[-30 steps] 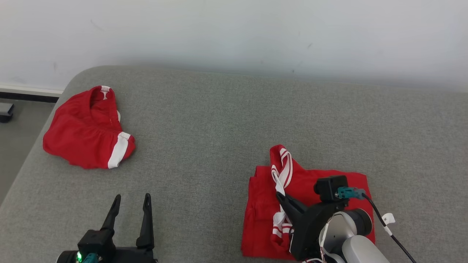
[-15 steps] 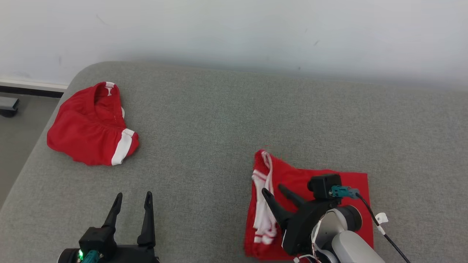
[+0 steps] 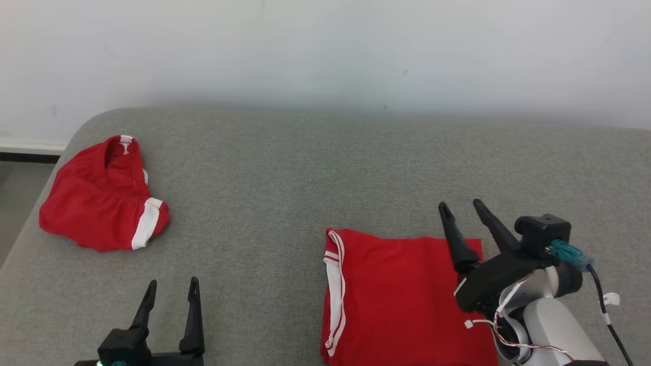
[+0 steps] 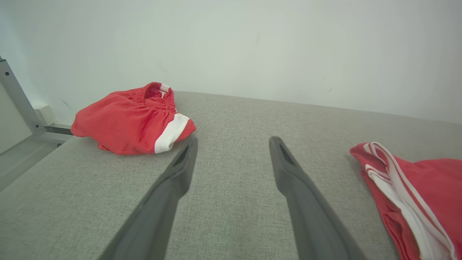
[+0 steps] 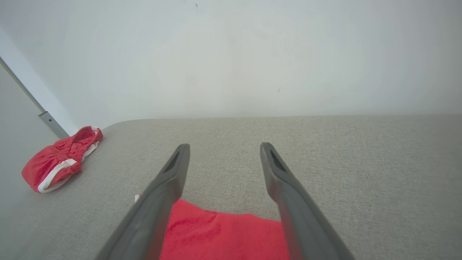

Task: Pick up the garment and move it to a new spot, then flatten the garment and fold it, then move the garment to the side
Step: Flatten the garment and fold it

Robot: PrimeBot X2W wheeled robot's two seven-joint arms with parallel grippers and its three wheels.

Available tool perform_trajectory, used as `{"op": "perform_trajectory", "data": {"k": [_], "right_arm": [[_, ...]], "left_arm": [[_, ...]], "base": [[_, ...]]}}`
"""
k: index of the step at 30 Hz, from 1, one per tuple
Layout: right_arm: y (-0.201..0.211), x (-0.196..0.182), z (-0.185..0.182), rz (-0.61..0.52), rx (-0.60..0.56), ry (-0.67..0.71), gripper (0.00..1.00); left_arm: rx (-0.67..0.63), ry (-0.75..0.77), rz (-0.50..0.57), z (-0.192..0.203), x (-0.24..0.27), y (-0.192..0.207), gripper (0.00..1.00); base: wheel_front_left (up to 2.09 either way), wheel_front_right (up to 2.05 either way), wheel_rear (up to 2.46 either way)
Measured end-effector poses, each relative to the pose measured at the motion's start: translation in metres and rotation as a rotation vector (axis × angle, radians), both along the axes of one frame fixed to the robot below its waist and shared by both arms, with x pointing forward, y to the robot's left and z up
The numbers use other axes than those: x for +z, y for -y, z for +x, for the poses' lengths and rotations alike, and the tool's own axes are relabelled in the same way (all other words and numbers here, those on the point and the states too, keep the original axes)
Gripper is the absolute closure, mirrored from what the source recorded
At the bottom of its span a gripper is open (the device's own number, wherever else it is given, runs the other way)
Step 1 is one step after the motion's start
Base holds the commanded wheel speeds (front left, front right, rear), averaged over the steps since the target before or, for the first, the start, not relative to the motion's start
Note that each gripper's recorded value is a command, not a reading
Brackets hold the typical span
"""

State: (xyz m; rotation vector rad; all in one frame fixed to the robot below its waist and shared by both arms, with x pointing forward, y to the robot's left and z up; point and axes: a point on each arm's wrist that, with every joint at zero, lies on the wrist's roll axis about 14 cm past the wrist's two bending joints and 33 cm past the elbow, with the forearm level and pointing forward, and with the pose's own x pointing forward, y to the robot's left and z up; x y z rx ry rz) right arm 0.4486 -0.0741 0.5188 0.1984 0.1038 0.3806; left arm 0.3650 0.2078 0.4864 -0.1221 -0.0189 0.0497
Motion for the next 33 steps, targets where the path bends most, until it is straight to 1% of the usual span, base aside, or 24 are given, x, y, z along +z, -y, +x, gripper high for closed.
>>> {"op": "perform_trajectory", "data": {"k": [5, 10, 11, 14, 19, 23, 33], "right_arm": [[0.042, 0.012, -0.009, -0.019, -0.097, 0.064, 0.0], [0.071, 0.019, -0.028, -0.025, -0.17, 0.104, 0.0], [0.071, 0.019, -0.028, -0.025, -0.17, 0.104, 0.0], [0.09, 0.018, -0.048, -0.024, -0.222, 0.118, 0.0], [0.104, 0.014, -0.065, -0.026, -0.267, 0.121, 0.0], [0.109, 0.007, -0.078, -0.039, -0.28, 0.106, 0.0], [0.117, 0.001, -0.094, -0.017, -0.321, 0.108, 0.0]], "left_arm": [[-0.023, 0.011, 0.008, 0.003, 0.003, 0.007, 0.0], [-0.043, 0.031, 0.016, 0.007, 0.009, 0.012, 0.0], [-0.043, 0.031, 0.016, 0.007, 0.009, 0.012, 0.0], [-0.062, 0.05, 0.023, 0.008, 0.015, 0.018, 0.0], [-0.072, 0.06, 0.027, 0.006, 0.018, 0.022, 0.0], [-0.077, 0.062, 0.029, 0.005, 0.019, 0.025, 0.0], [-0.097, 0.092, 0.059, -0.001, 0.028, 0.029, 0.0]], "base": [[0.0, 0.0, 0.0], [0.0, 0.0, 0.0], [0.0, 0.0, 0.0], [0.0, 0.0, 0.0], [0.0, 0.0, 0.0], [0.0, 0.0, 0.0], [0.0, 0.0, 0.0]]}}
